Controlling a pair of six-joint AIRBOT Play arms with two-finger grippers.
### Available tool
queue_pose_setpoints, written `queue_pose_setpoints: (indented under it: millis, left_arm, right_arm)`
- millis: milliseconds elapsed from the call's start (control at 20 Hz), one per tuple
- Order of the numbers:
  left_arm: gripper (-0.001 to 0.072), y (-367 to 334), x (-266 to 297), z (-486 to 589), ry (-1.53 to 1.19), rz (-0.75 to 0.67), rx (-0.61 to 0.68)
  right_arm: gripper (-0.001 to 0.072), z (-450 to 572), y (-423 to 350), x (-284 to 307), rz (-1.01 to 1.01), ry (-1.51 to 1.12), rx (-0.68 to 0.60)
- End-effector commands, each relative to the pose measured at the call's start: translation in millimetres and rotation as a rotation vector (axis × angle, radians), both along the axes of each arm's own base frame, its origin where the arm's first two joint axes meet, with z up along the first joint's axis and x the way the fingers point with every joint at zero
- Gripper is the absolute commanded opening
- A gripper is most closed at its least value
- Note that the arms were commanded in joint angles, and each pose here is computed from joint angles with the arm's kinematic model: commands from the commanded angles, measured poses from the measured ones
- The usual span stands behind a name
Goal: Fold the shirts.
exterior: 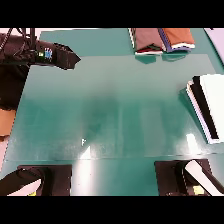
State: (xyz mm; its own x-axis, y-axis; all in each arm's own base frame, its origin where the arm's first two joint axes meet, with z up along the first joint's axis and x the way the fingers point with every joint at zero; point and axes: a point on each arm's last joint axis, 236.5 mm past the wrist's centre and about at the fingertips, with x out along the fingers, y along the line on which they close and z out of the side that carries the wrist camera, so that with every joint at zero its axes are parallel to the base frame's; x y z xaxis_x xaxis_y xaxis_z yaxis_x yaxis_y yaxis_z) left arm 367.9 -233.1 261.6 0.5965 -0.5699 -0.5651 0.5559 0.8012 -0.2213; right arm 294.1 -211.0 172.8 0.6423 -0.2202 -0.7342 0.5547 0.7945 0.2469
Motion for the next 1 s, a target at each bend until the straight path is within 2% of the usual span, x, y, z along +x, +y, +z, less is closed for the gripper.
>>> queue_pose_setpoints:
  millis: [0, 100, 150, 200, 350, 550, 950]
  left_arm:
    - [0.0028, 0, 0, 1, -0.004, 0.001, -0.002]
    - [0.0028, 1, 1, 1, -0.008, 0.003, 0.0]
    - [0.0028, 1, 1, 1, -0.007, 0.003, 0.001]
    - [0.0028, 1, 1, 1, -0.006, 0.003, 0.001]
    - [0.0028, 1, 0, 0, -0.001, 0.001, 0.004]
    - [0.0028, 0, 7, 9, -0.042, 0.015, -0.022]
    - [0.0028, -2, 19, 27, -0.117, 0.042, -0.068]
  right_arm:
    - [0.0523, 33, 123, 74, 0.357, -0.131, 0.07]
    - [0.0519, 30, 199, 90, 0.556, -0.135, 0.076]
    - [0.0461, 28, 233, 93, 0.639, -0.142, 0.079]
    - [0.0337, 26, 268, 94, 0.728, -0.153, 0.074]
    - [0.0022, 27, 345, 82, 0.972, -0.191, 0.015]
    - [0.0021, 34, 393, 68, 1.093, -0.23, 0.013]
    - [0.0021, 33, 397, 65, 1.105, -0.227, 0.017]
